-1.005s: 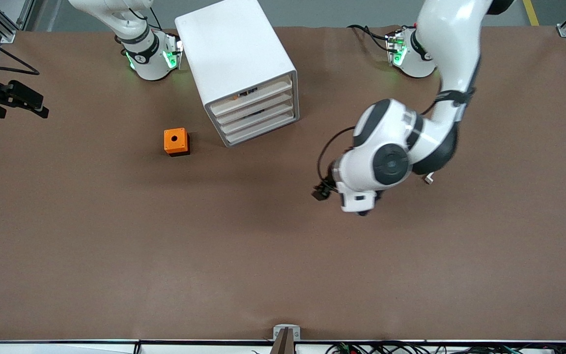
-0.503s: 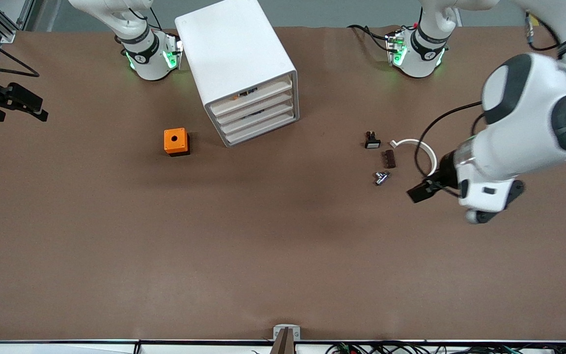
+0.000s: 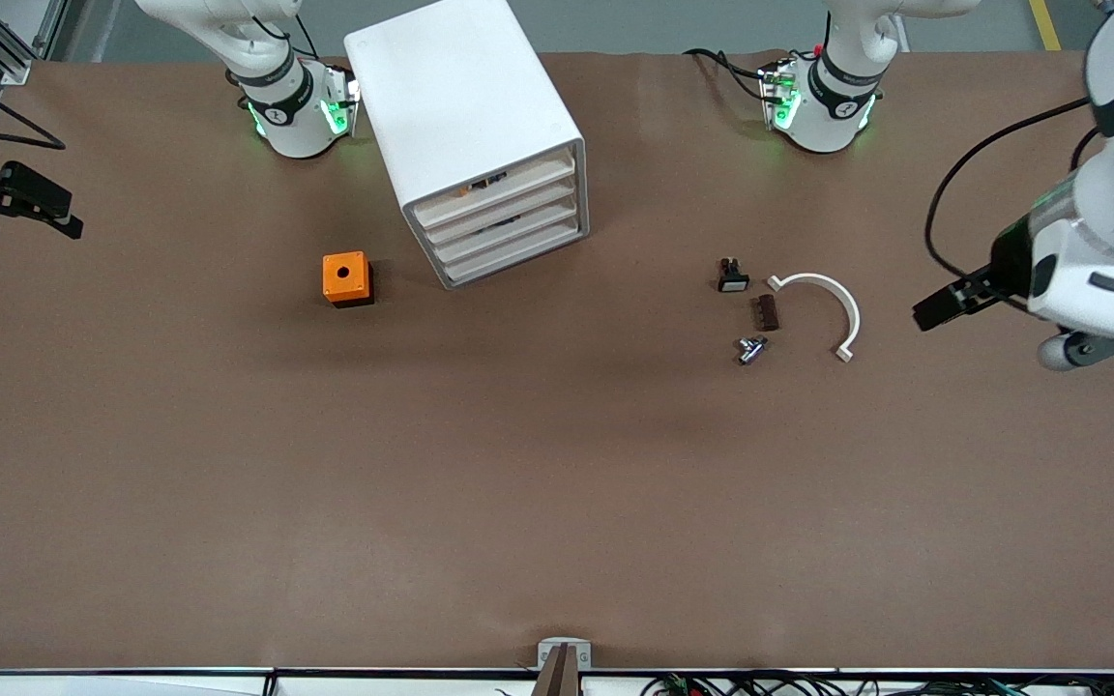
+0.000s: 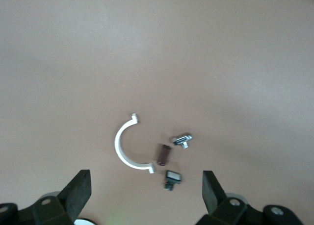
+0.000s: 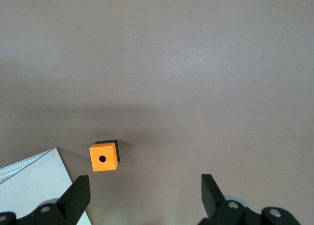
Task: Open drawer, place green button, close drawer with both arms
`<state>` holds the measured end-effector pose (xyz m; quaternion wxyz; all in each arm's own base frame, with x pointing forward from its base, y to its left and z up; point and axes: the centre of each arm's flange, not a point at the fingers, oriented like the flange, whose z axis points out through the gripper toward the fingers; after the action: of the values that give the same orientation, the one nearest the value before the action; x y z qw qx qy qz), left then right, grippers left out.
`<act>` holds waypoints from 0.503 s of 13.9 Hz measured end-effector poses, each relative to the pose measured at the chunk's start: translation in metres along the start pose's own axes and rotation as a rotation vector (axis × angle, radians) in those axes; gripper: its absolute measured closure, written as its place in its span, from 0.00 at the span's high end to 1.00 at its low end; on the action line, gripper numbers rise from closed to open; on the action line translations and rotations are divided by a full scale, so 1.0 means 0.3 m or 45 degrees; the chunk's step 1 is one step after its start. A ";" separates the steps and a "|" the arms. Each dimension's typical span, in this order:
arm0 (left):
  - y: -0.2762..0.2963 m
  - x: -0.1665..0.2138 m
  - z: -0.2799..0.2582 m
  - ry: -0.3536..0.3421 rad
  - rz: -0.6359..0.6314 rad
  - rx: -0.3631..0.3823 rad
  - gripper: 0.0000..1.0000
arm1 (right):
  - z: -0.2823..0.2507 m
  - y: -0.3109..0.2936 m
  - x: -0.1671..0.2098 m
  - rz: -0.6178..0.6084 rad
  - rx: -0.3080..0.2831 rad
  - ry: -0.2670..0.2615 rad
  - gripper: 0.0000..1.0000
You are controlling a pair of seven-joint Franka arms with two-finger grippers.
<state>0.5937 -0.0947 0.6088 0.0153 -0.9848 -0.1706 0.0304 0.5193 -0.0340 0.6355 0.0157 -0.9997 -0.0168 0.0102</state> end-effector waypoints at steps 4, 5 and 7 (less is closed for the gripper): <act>-0.165 -0.089 -0.024 0.003 0.178 0.003 1.00 | 0.001 -0.003 -0.013 -0.002 0.000 0.006 1.00; -0.188 -0.123 -0.030 0.011 0.222 0.005 1.00 | 0.004 -0.004 -0.020 -0.003 0.000 0.010 1.00; -0.202 -0.191 -0.028 0.037 0.263 0.006 1.00 | 0.006 -0.009 -0.033 -0.005 0.000 0.016 1.00</act>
<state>0.5200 -0.0571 0.6227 0.0170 -0.9974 -0.0678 0.0181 0.5094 -0.0314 0.6339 0.0158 -0.9997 -0.0185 0.0039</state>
